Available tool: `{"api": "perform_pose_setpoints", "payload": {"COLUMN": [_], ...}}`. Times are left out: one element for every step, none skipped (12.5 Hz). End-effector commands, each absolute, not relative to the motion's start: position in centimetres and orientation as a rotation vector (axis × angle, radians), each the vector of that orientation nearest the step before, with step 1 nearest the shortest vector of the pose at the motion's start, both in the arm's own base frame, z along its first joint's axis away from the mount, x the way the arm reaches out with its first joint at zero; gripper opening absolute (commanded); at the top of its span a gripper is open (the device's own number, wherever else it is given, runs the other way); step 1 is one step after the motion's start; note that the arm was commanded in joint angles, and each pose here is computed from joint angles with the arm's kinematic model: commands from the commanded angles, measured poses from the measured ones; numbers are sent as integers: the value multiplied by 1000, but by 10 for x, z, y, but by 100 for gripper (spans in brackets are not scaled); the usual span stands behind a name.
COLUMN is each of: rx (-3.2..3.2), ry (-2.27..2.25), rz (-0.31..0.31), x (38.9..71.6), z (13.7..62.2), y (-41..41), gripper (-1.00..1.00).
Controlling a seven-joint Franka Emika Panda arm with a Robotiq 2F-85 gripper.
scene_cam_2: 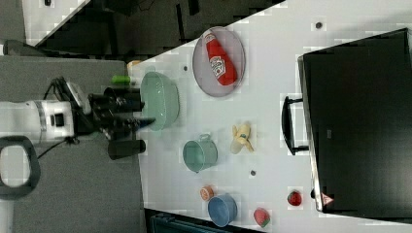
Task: Pick banana from table and place on oven.
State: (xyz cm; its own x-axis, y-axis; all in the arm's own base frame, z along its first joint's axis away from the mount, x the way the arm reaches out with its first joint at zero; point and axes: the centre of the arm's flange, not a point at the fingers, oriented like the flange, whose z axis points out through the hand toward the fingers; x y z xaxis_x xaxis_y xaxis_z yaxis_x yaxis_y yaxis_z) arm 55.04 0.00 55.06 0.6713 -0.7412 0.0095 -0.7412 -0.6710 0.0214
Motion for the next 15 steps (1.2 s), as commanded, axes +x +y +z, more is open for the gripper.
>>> {"api": "perform_pose_setpoints", "payload": {"rx": [2879,2879,2879,2879,2877,2876,2877,2878,2877,2875,2873,2872,2873,2875,2877], "ry": [-1270,-1270,-1270,-1269,-1267,-1261,-1254,-1247,-1238,-1227,-1215,-1204,-1196,-1188,-1181], "rz": [22,21,21,19,10,2,3,5,-1,-16,-30,-41,-47,-48,-50], "x": [392,392,392,392,393,397,404,413,424,434,444,453,462,470,478], "z": [641,641,641,640,636,628,617,602,584,561,538,513,489,465,440], "y": [-24,-24,-24,-24,-23,-22,-20,-18,-15,-12,-10,-7,-5,-2,-1], "gripper": [58,80,99,100,100,100,100,100,100,100,100,100,100,100,100]}}
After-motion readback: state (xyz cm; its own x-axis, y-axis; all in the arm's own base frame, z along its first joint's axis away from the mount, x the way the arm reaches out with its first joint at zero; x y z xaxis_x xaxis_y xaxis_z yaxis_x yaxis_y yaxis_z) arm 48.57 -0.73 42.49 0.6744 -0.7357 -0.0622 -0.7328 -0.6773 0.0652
